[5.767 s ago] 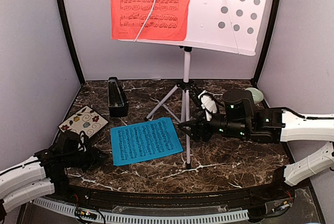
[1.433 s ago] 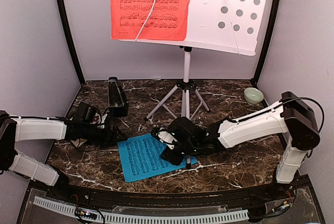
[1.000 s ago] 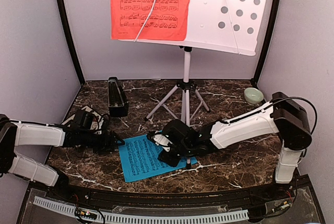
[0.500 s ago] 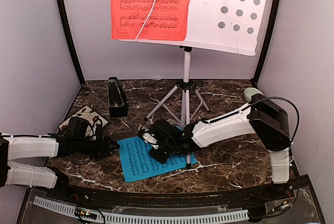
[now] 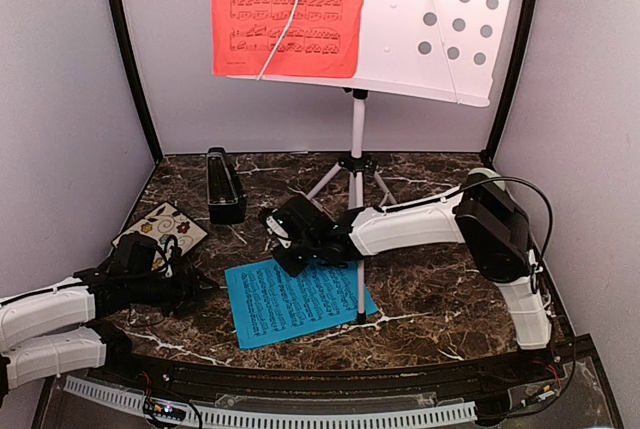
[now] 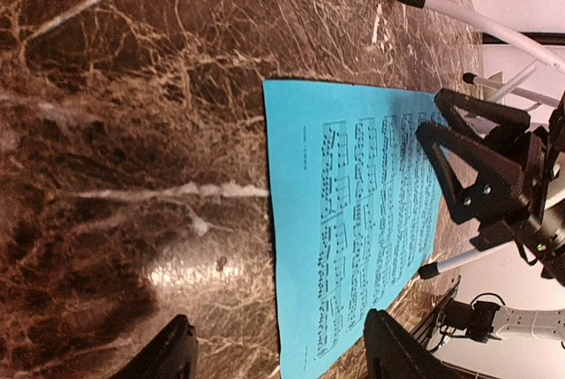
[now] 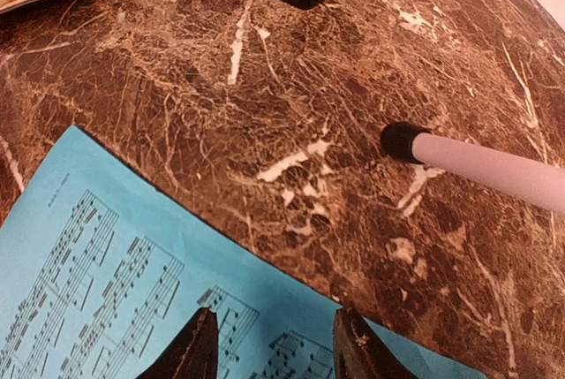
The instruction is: Set up the instrument practice props
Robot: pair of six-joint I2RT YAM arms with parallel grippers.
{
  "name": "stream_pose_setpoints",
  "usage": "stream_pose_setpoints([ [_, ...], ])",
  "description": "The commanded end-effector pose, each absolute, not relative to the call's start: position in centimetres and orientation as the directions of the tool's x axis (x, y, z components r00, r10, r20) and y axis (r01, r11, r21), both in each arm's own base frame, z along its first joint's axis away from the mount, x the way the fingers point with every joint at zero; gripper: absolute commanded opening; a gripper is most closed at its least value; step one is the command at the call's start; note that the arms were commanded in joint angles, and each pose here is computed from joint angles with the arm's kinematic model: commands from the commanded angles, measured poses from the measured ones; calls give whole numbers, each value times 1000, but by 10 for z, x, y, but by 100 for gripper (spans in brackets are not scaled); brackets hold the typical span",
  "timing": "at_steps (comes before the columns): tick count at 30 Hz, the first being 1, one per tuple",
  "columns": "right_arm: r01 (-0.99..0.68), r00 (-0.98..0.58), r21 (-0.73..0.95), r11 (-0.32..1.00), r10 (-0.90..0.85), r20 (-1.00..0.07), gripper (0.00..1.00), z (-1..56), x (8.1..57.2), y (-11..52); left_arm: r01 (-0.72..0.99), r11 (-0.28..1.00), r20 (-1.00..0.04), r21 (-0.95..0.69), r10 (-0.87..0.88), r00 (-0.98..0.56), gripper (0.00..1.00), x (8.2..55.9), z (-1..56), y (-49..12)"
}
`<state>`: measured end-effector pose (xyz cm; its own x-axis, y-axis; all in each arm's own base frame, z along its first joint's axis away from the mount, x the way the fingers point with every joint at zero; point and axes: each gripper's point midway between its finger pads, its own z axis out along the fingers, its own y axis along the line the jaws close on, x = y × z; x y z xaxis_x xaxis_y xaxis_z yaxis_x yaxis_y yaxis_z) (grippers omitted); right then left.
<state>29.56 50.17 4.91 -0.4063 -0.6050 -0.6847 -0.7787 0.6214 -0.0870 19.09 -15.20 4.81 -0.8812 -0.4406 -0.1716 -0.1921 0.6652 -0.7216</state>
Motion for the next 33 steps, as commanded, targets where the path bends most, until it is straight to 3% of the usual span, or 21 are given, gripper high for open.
stream_pose_setpoints([
  [1, -809, -362, -49, 585, -562, -744, 46, 96, 284, 495, -218, 667, -91, -712, -396, -914, 65, 164, 38, -161],
  [8, -854, -353, 6, 520, -572, -740, 45, 106, 246, 475, -194, 689, 44, -698, -229, -972, 60, 109, 25, -187],
  [14, -873, -347, -8, 488, -632, -693, 36, 79, 223, 474, -240, 627, 113, -741, -236, -965, 55, 92, 22, -194],
  [20, -863, -369, -32, 505, -672, -642, 21, 52, 219, 470, -246, 623, 126, -742, -231, -965, 52, 87, 20, -205],
  [33, -852, -397, -69, 520, -725, -563, 8, 2, 213, 452, -284, 602, 116, -746, -303, -946, 44, 101, 10, -229],
])
